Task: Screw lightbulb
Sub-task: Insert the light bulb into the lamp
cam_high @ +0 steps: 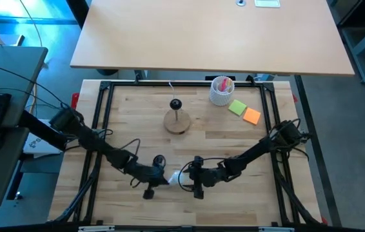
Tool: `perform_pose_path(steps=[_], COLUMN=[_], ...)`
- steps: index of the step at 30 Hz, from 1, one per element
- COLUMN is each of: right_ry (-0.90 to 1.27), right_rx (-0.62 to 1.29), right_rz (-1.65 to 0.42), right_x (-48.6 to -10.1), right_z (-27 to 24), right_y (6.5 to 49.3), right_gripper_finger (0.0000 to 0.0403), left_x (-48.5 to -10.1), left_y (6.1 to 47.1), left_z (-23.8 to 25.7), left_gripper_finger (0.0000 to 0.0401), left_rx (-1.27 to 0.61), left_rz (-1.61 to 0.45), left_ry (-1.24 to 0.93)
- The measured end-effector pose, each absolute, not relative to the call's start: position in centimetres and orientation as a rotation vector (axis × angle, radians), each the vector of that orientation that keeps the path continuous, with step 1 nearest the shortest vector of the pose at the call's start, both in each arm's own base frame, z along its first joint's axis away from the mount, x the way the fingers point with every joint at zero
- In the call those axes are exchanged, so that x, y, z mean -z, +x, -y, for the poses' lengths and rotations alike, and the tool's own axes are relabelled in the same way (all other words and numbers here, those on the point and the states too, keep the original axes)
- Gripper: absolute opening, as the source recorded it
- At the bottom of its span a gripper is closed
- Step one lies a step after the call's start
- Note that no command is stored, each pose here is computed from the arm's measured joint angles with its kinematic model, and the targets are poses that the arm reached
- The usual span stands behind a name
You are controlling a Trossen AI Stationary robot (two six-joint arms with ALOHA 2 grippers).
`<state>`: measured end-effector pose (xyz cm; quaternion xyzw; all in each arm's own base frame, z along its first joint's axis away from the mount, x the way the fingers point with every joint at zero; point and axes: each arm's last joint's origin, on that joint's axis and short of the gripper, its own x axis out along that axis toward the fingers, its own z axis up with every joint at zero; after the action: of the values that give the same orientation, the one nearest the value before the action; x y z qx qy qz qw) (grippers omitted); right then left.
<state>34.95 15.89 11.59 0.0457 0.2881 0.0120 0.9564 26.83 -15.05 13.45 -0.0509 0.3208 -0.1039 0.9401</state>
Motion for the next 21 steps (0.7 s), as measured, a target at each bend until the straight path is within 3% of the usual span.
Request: perform_pose_path(steps=[10, 21], right_ry=[0.085, 0.123], right_rx=[0.011, 0.174], right_rz=[-0.603, -0.608], right_x=[-11.1, -11.0], right_z=[-15.0, -13.5], right_y=[35.3, 35.5], right_gripper_finger=[0.0293, 0.0293], left_x=[-11.5, -14.9], left_y=[28.9, 29.9], left_z=[11.9, 6.6], left_gripper_finger=[0.0, 0.0], left_rx=[0.072, -0.064], left_rz=[-0.67, -0.585], left_ry=[-0.076, 0.041])
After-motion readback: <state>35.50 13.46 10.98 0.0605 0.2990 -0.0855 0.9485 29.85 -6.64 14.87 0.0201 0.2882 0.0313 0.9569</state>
